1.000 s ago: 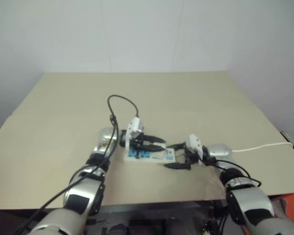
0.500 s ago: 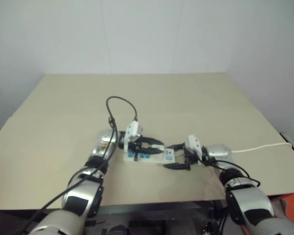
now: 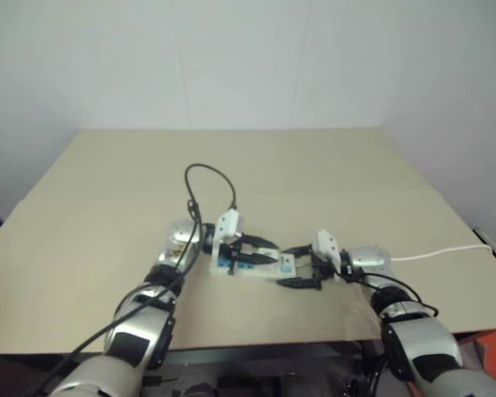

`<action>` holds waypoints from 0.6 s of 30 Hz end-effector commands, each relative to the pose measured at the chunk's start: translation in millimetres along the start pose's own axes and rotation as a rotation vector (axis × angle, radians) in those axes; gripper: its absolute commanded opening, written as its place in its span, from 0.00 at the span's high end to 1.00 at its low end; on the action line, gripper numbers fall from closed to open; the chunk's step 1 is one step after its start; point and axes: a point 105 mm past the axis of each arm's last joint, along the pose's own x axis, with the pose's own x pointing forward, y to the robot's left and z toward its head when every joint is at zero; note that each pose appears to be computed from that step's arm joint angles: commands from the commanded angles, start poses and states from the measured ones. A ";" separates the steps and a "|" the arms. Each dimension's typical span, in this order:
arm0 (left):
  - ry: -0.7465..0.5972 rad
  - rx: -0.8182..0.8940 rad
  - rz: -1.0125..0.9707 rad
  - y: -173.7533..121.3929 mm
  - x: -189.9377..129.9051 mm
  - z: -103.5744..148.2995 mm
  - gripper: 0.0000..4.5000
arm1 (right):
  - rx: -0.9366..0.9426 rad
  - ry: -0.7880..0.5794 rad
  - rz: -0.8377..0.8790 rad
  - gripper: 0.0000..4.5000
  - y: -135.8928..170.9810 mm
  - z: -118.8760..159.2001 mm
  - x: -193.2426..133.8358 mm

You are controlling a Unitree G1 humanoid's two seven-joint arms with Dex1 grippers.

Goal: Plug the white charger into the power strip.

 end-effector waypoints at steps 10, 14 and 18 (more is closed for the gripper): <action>0.114 -0.160 0.021 -18.6 -15.5 -41.8 0.43 | 0.019 0.048 0.059 0.24 11.9 -11.9 2.7; 0.076 -0.132 0.050 -11.9 -16.0 -33.4 0.12 | 0.020 0.050 0.058 0.24 11.7 -12.1 2.5; 0.055 -0.110 0.032 -11.0 -21.4 -25.5 0.01 | 0.019 0.051 0.058 0.24 11.6 -12.1 2.2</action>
